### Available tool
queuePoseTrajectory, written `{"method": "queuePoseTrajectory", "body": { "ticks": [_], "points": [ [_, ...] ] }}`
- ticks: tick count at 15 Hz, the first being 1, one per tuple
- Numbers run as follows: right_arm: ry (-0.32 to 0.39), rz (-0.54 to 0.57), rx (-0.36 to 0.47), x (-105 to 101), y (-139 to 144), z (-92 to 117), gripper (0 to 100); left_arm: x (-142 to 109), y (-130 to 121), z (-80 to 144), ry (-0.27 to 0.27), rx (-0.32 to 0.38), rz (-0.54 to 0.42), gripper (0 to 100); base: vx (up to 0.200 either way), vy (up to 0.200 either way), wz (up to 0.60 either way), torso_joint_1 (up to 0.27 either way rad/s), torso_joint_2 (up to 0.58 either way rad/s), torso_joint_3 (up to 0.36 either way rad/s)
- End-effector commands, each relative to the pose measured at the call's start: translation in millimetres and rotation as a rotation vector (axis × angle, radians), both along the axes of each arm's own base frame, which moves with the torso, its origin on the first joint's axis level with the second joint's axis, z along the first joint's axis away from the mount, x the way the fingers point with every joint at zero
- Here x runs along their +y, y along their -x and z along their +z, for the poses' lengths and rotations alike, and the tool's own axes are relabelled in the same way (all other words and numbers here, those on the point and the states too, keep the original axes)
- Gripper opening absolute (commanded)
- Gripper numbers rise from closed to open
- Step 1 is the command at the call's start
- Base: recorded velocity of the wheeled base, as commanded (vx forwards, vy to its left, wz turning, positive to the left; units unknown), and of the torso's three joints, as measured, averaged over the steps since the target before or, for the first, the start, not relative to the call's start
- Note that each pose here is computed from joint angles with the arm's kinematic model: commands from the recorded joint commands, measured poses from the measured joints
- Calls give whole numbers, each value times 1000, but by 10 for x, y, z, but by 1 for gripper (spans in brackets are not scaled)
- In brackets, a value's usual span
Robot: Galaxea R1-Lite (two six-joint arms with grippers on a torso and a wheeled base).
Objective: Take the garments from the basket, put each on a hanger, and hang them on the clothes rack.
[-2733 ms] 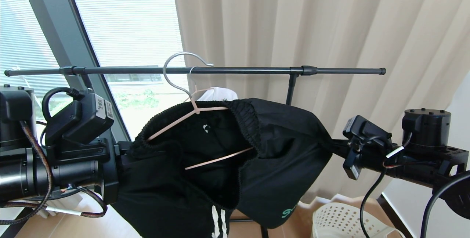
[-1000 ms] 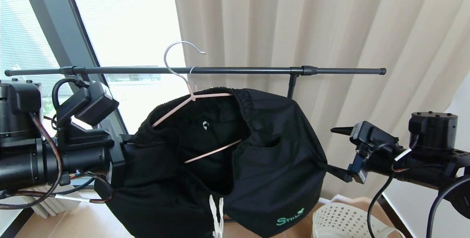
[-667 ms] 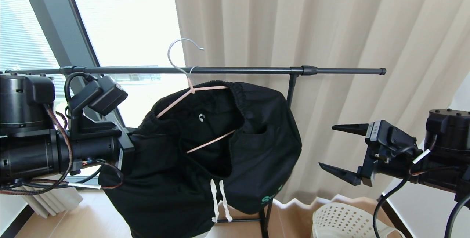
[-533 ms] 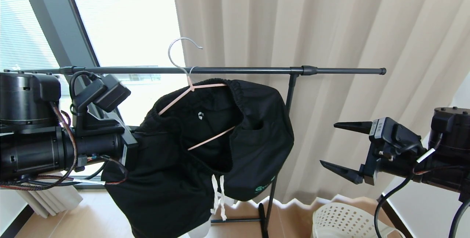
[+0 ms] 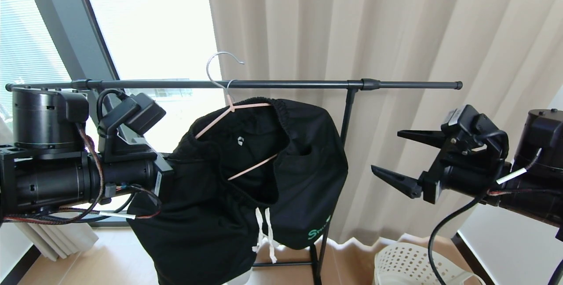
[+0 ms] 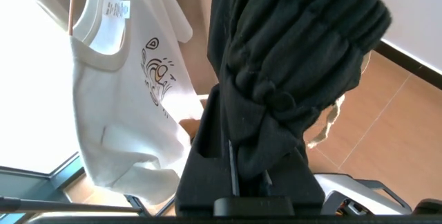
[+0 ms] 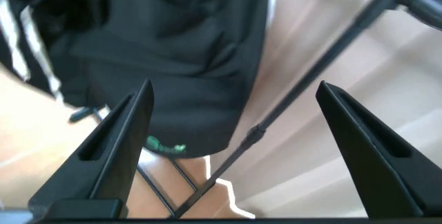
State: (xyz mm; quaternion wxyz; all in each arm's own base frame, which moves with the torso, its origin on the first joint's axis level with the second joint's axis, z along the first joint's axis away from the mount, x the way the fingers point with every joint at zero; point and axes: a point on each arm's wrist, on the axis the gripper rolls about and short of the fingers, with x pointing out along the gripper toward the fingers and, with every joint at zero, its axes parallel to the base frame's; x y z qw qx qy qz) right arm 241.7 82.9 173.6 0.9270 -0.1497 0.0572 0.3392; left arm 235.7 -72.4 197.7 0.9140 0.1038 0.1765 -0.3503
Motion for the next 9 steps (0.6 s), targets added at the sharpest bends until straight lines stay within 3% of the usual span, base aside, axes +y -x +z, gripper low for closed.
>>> {"method": "queuePoseTrajectory", "body": {
  "ticks": [1, 4, 9],
  "points": [
    [-46, -18, 4, 198, -88, 83, 100, -23, 0, -16, 11, 16, -1, 0, 0, 0, 0, 0, 0, 0],
    [-131, -111, 30, 274, -196, 172, 100, -54, -43, -49, 34, 54, 11, 0, 0, 0, 0, 0, 0, 0],
    [-136, -115, 28, 276, -215, 183, 100, -123, -145, -86, 33, 80, 32, 0, 0, 0, 0, 0, 0, 0]
  ]
}}
